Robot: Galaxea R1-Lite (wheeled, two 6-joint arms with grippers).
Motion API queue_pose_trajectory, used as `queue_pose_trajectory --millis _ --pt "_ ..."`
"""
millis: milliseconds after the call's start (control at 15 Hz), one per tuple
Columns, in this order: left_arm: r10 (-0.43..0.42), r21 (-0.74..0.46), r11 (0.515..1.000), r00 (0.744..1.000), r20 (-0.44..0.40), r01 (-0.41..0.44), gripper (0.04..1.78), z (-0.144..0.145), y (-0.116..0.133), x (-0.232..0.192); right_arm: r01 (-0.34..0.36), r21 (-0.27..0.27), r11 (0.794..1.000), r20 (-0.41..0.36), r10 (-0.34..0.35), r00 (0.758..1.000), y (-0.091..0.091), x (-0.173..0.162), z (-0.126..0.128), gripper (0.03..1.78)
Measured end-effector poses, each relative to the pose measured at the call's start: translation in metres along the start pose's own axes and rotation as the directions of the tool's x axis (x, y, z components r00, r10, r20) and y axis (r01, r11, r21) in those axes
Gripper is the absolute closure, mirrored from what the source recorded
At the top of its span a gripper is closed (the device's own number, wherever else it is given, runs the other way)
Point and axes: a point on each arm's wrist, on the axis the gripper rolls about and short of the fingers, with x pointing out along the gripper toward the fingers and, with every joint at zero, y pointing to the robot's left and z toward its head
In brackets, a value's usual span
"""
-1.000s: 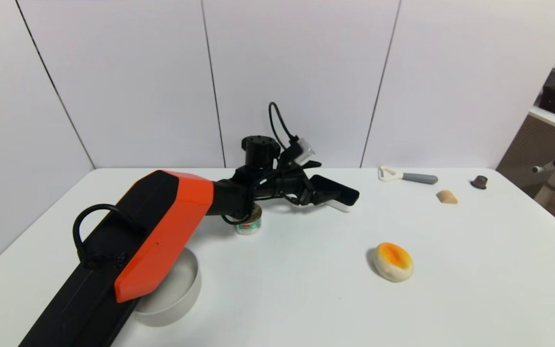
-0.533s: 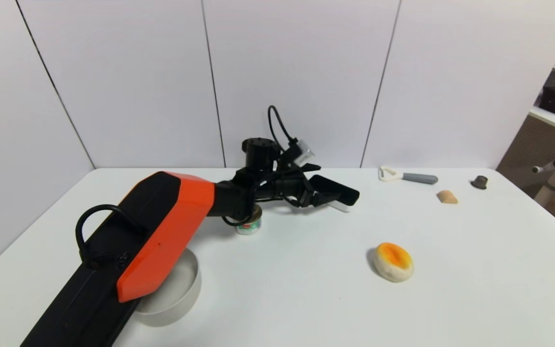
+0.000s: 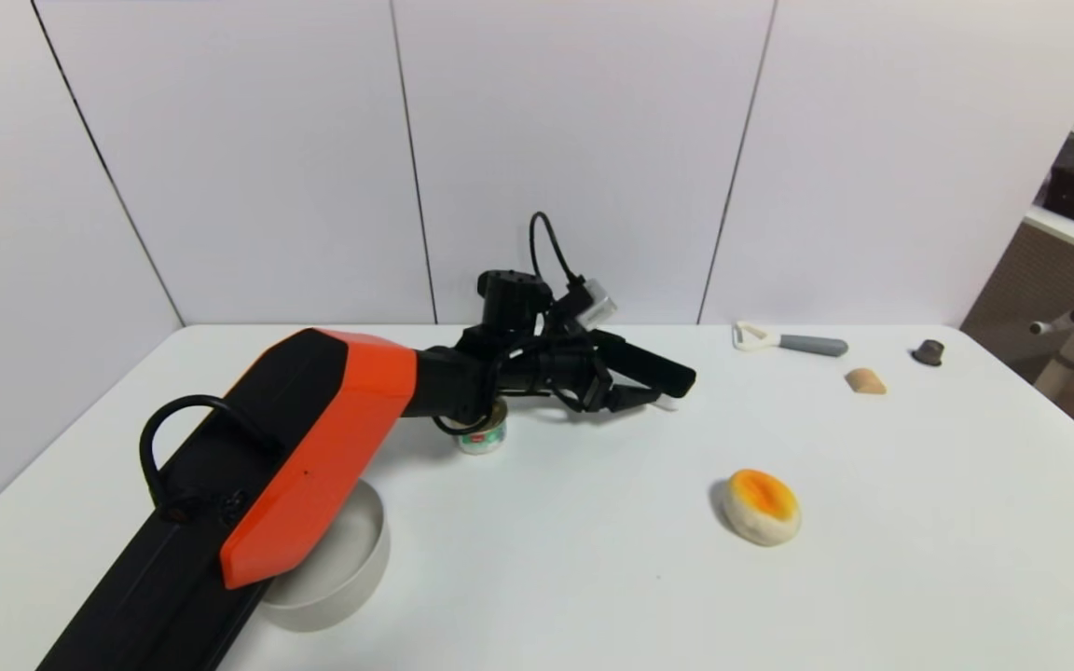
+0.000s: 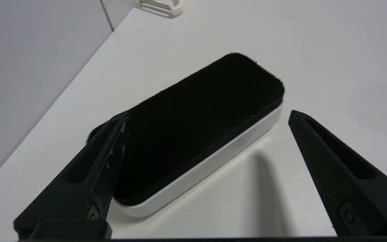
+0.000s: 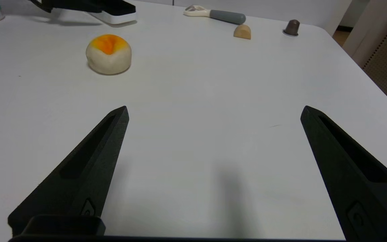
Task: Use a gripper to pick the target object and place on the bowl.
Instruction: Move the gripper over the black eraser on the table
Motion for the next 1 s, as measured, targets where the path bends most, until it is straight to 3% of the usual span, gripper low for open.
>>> queue_pose_trajectory --millis 1000 --pt "-0.035 0.025 0.999 0.996 -0.078 0.037 0.13 0.012 -0.009 -0.006 0.0 0.0 1.0 0.0 0.0 1.0 0.0 0.0 0.0 0.04"
